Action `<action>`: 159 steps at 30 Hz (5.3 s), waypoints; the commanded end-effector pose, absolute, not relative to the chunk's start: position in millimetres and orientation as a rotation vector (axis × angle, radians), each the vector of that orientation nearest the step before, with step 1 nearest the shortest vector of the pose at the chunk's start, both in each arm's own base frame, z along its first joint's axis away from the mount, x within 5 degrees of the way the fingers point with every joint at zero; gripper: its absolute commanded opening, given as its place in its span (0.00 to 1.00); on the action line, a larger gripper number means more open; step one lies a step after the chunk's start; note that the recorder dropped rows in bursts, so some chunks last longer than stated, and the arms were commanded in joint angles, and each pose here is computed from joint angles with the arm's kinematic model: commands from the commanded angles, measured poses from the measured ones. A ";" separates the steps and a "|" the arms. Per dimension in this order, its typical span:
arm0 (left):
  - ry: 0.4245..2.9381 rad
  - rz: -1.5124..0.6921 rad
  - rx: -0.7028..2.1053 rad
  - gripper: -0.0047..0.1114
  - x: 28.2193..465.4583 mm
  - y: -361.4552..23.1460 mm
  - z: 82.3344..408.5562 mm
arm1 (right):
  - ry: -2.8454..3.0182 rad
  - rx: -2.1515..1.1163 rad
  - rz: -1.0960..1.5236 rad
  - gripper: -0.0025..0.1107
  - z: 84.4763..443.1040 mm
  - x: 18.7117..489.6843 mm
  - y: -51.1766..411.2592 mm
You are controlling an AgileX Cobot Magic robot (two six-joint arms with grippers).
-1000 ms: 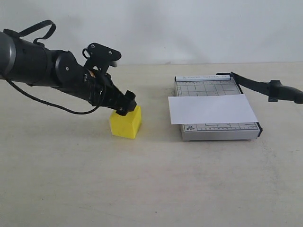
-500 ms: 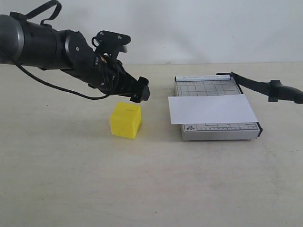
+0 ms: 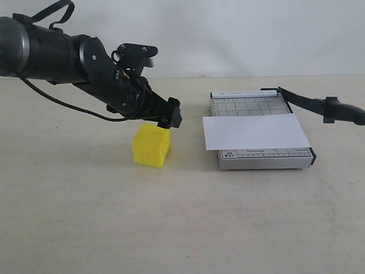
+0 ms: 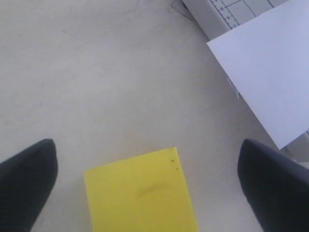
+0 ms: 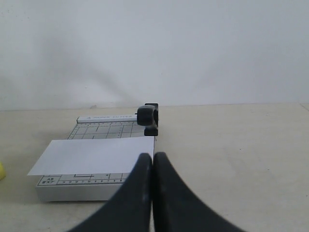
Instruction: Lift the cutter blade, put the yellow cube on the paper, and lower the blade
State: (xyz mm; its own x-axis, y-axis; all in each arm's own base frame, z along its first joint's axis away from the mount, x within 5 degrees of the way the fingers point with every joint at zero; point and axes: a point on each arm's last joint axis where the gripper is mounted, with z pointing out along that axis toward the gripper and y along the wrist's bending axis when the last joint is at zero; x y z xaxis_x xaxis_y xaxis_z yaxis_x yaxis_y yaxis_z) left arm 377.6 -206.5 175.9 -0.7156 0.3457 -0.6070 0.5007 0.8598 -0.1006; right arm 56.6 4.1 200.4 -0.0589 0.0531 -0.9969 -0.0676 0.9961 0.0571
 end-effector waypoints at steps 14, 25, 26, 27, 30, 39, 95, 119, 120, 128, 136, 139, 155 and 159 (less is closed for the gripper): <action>2.499 -0.351 0.605 0.86 379.3 -210.9 151.9 | 1.613 -0.009 0.099 0.02 201.5 56.3 4.0; 2.529 -0.341 0.609 0.86 380.5 -210.5 137.9 | 1.613 -0.009 0.099 0.02 201.5 56.3 4.0; 2.531 -0.340 0.607 0.86 380.9 -209.8 137.2 | 1.613 -0.009 0.099 0.02 201.5 56.3 4.0; 2.531 -0.340 0.607 0.86 380.9 -209.8 137.2 | 1.613 -0.009 0.099 0.02 201.5 56.3 4.0; 2.529 -0.339 0.601 0.86 381.7 -208.3 138.6 | 1.613 -0.009 0.099 0.02 201.5 56.3 4.0; 2.513 -0.335 0.620 0.86 379.9 -207.3 149.9 | 1.613 -0.009 0.099 0.02 201.5 56.3 4.0; 1.973 -0.330 1.131 0.08 381.8 -393.5 127.0 | 1.613 -0.009 0.099 0.02 201.5 56.3 4.0; 2.005 -0.381 1.063 0.08 380.0 -400.3 105.0 | 1.613 -0.009 0.099 0.02 201.5 56.3 4.0; 2.007 -0.381 1.069 0.08 378.3 -401.7 102.5 | 1.613 -0.009 0.099 0.02 201.5 56.3 4.0; 1.971 -0.378 1.145 0.08 361.6 -417.6 88.1 | 1.613 -0.009 0.099 0.02 201.5 56.3 4.0; 1.936 -0.365 1.163 0.08 360.6 -420.0 86.5 | 1.613 -0.009 0.099 0.02 201.5 56.3 4.0; 1.914 -0.343 1.190 0.08 361.0 -419.8 86.6 | 1.613 -0.009 0.099 0.02 201.5 56.3 4.0; 1.856 -0.358 1.149 0.13 363.4 -422.0 102.1 | 1.613 -0.009 0.099 0.02 201.5 56.3 4.0; 1.851 -0.361 1.144 0.31 363.5 -422.1 105.6 | 1.613 -0.009 0.099 0.02 201.5 56.3 4.0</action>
State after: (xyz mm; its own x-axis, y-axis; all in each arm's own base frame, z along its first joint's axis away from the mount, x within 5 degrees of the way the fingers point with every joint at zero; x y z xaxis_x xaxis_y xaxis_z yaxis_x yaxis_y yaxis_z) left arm 365.4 -421.6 102.1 -0.1658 0.5597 -0.8120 0.8230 0.5322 0.1988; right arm 56.6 4.1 200.4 -0.0590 0.0549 -0.9967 -0.0677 0.9960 0.0588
